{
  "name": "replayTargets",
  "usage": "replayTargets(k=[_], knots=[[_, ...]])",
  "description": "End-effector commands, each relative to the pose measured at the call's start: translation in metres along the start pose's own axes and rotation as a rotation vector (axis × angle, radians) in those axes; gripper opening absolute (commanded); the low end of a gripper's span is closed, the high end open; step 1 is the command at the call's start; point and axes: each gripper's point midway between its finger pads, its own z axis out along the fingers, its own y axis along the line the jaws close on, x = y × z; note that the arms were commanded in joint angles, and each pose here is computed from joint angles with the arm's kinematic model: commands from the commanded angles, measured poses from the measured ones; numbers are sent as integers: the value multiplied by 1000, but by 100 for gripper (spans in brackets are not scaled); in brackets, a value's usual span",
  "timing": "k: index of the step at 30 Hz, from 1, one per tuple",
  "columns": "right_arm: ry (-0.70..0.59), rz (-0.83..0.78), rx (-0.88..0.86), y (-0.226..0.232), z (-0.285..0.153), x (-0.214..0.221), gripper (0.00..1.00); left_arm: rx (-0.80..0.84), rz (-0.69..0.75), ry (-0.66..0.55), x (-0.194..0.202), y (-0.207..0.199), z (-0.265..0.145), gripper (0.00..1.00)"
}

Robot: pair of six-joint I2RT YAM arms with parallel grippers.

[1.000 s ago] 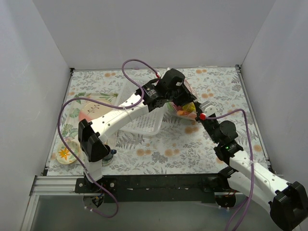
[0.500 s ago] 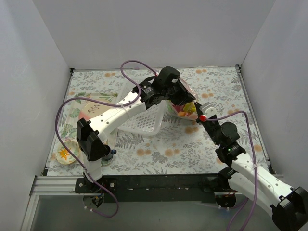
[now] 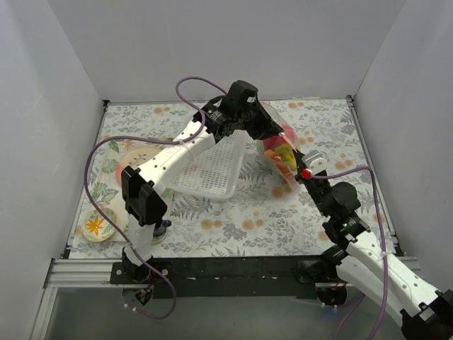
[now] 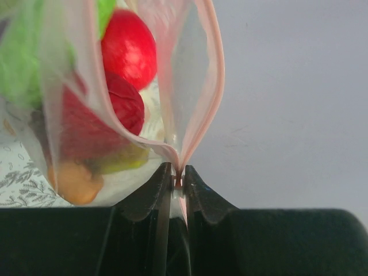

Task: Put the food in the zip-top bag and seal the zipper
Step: Zip the zipper food storage bag at the center of the board.

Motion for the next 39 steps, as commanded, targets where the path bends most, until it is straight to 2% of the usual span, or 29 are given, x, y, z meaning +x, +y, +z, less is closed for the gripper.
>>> replayTargets(k=[1, 11, 22, 28, 39], knots=[[-184, 49, 99, -34, -8, -73, 1, 16, 18, -145, -65, -5, 1, 0], [-143, 88, 137, -50, -33, -83, 1, 47, 27, -143, -96, 5, 35, 0], [-124, 109, 131, -51, -44, -84, 1, 68, 60, -177, -127, 12, 49, 0], [-108, 82, 136, -57, -46, -91, 1, 119, 82, -168, -130, 5, 60, 0], [-39, 151, -24, -17, -28, -67, 1, 157, 222, -210, -156, 7, 52, 1]])
